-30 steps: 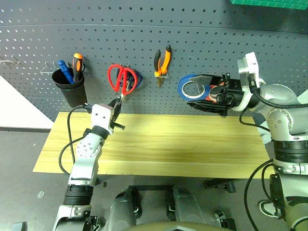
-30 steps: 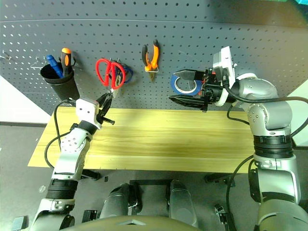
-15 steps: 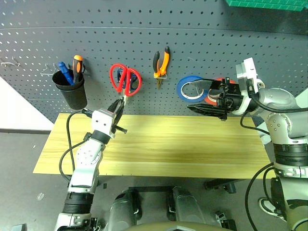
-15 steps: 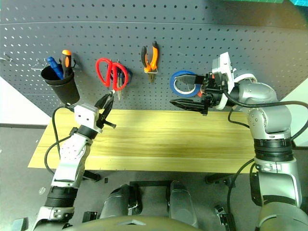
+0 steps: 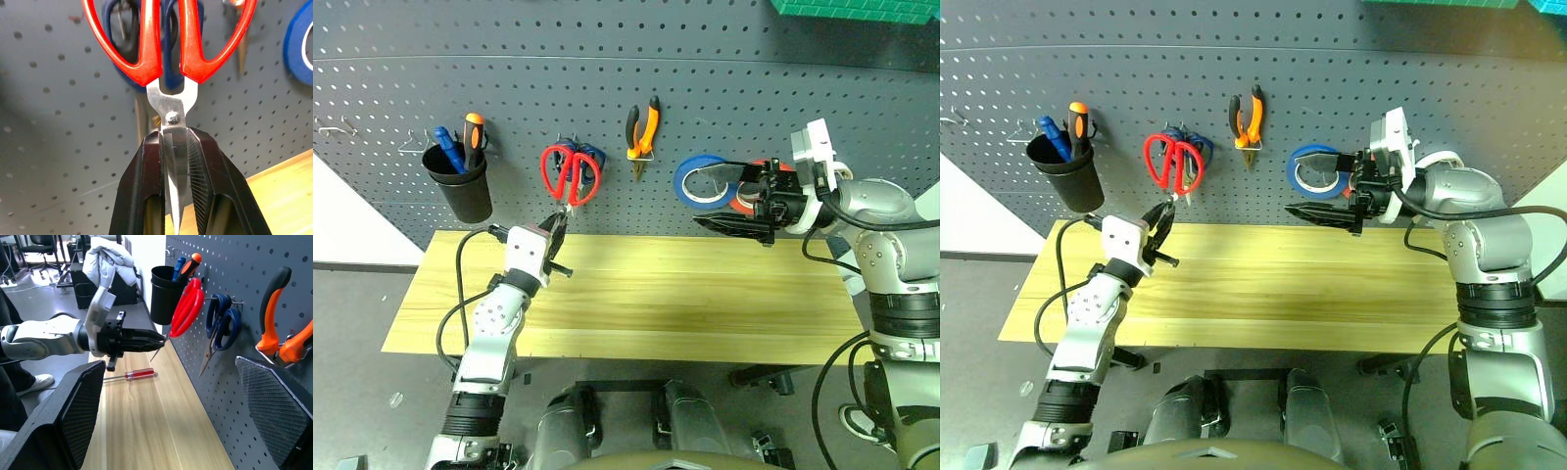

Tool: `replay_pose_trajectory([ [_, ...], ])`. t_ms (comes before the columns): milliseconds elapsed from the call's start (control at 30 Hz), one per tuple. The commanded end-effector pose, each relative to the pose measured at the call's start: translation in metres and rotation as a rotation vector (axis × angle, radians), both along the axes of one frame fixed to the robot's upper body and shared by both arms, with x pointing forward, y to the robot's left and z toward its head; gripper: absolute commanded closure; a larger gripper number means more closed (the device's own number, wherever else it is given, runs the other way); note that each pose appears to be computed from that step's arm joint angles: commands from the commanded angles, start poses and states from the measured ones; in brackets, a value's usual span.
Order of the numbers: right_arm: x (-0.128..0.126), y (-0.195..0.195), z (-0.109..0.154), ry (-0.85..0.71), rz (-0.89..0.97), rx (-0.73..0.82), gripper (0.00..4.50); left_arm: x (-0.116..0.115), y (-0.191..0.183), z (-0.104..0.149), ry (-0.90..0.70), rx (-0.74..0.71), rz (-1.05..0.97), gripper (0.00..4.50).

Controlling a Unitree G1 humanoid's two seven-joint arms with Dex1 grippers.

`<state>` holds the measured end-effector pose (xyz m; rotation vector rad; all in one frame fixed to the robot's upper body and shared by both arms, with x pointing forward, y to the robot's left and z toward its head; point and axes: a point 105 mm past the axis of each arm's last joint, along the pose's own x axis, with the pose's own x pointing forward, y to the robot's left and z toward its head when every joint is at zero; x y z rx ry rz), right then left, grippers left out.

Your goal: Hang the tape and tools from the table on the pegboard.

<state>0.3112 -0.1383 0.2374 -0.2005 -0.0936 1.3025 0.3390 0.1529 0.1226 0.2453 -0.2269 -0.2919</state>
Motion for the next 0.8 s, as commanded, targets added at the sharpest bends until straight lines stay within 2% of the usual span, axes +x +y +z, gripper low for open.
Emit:
replay_pose_trajectory([
  [33, -0.004, 0.004, 0.010, -0.066, 0.012, -0.006, 0.00, 0.013, 0.003, 0.016, -0.036, 0.007, 0.014, 4.15],
  [200, -0.003, 0.005, 0.010, -0.074, 0.005, -0.006, 0.00, 0.032, 0.008, 0.015, 0.008, 0.011, 0.033, 4.15],
  [367, -0.005, 0.005, 0.010, -0.078, 0.004, -0.008, 0.00, 0.031, 0.009, 0.013, 0.030, -0.001, 0.046, 2.50],
  [533, -0.009, 0.004, 0.008, -0.062, 0.014, -0.017, 0.00, 0.003, 0.010, 0.017, 0.008, -0.044, 0.001, 0.84],
  [667, -0.011, 0.007, 0.000, -0.036, 0.038, -0.039, 0.00, -0.021, 0.027, 0.005, 0.050, -0.025, 0.037, 0.84],
  [800, -0.015, 0.014, -0.004, 0.010, 0.076, -0.036, 0.00, -0.034, 0.044, -0.010, 0.130, 0.018, 0.091, 0.84],
])
